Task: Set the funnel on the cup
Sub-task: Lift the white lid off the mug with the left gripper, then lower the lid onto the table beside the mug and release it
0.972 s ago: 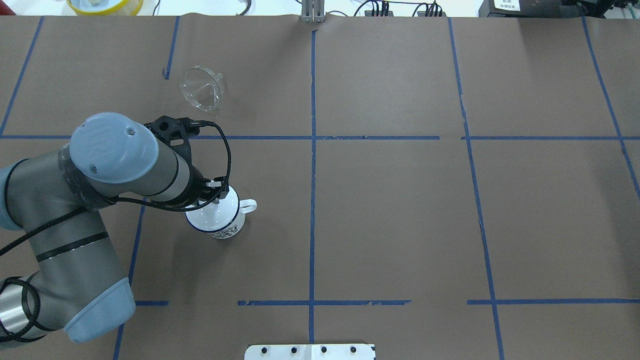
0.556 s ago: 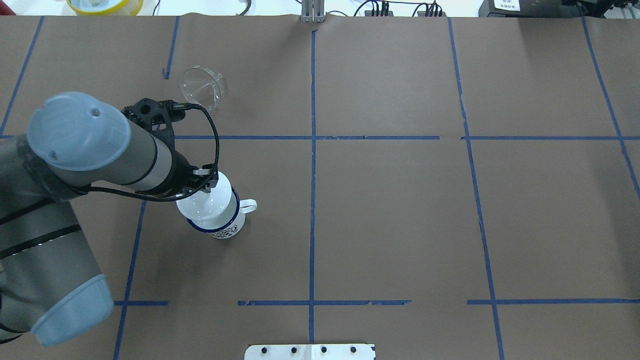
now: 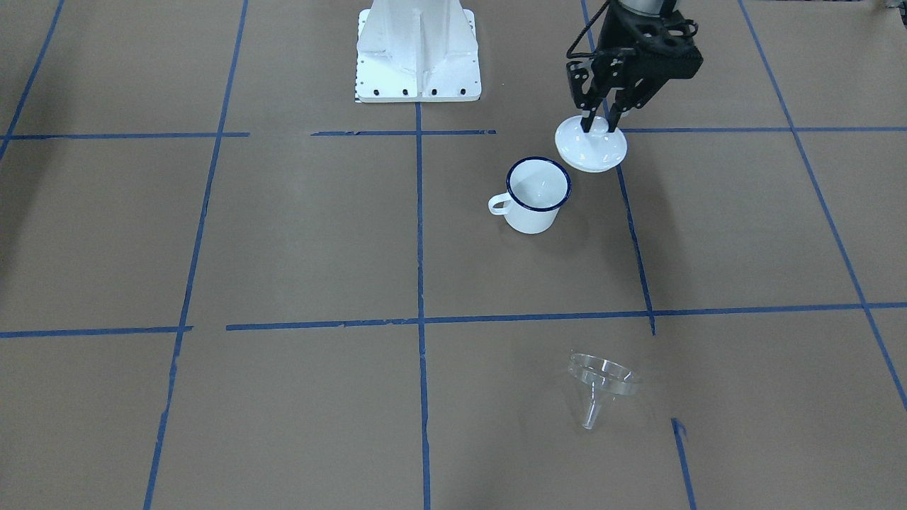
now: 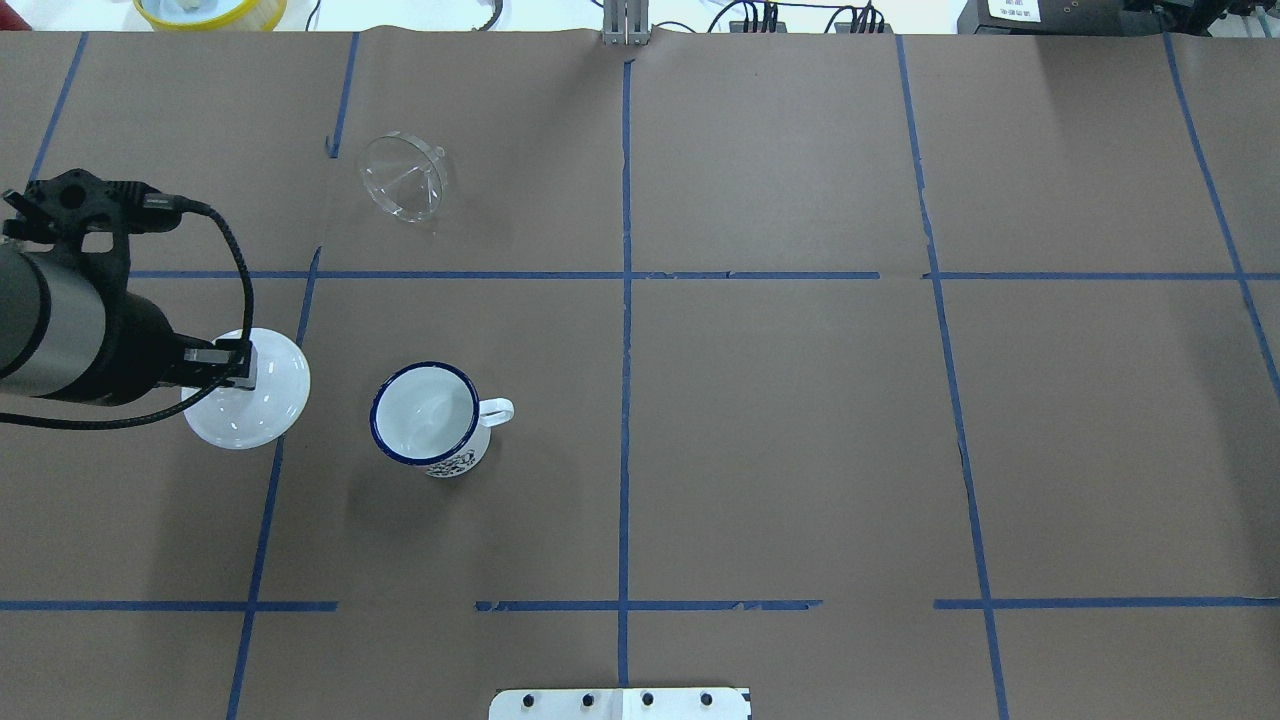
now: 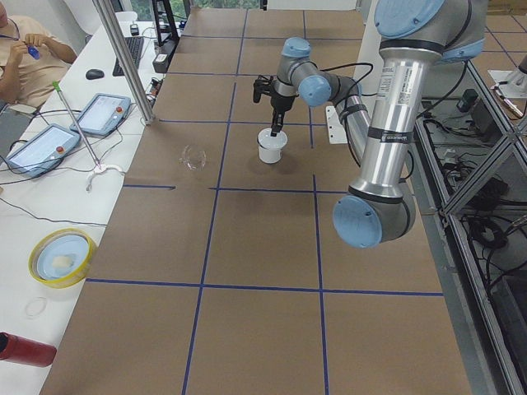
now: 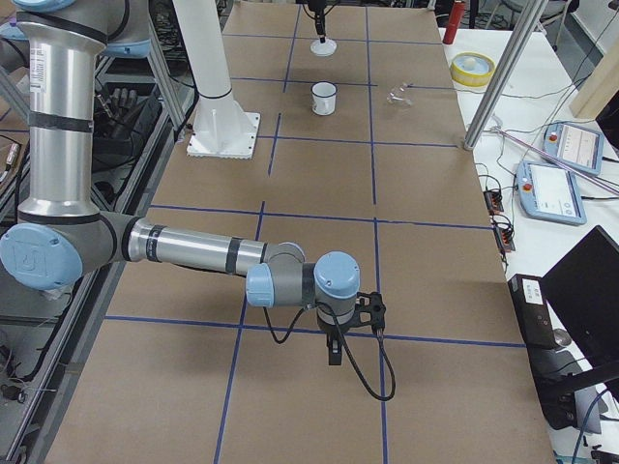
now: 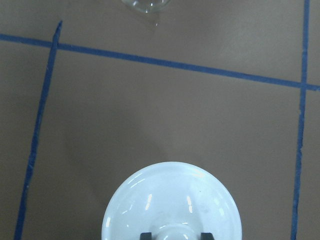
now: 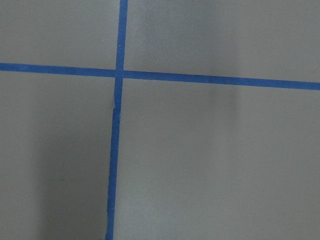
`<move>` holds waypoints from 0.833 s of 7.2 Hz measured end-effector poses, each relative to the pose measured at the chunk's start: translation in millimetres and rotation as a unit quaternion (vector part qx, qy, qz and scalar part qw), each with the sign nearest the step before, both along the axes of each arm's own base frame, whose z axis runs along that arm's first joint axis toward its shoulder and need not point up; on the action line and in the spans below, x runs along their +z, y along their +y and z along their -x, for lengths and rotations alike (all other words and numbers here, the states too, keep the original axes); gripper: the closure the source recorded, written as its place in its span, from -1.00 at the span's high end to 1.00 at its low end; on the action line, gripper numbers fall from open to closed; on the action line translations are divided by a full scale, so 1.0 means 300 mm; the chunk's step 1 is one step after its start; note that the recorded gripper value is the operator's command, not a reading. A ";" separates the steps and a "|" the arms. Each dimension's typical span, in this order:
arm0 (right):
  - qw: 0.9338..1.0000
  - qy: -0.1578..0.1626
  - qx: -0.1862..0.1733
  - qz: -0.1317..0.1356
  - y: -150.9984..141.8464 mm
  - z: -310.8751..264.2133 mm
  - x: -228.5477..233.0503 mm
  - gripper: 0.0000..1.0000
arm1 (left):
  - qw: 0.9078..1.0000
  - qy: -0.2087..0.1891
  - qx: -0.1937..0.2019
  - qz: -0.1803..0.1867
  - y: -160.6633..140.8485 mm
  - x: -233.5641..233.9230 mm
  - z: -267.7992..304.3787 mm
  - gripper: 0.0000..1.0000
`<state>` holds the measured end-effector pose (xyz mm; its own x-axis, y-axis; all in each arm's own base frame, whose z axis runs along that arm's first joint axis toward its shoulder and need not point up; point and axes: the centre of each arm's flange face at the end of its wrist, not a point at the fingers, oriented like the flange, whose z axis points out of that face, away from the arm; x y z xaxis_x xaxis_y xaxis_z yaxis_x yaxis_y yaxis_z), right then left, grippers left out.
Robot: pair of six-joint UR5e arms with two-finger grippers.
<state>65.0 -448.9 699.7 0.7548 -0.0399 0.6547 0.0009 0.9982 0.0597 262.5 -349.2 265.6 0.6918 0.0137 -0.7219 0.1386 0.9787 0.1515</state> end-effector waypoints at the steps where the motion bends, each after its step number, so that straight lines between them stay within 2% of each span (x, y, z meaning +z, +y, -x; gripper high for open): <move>1: 1.000 0.000 0.000 0.000 0.000 0.000 0.000 1.00 | 1.000 0.009 -0.004 0.004 -0.005 0.087 -0.027 -1.00; 4: 1.000 0.000 0.000 0.000 0.000 0.000 0.000 1.00 | 0.999 0.038 0.004 0.024 -0.014 0.343 -0.266 -1.00; 6: 1.000 0.000 0.000 0.000 0.000 0.000 0.000 1.00 | 0.999 0.036 0.018 0.034 0.018 0.415 -0.350 -1.00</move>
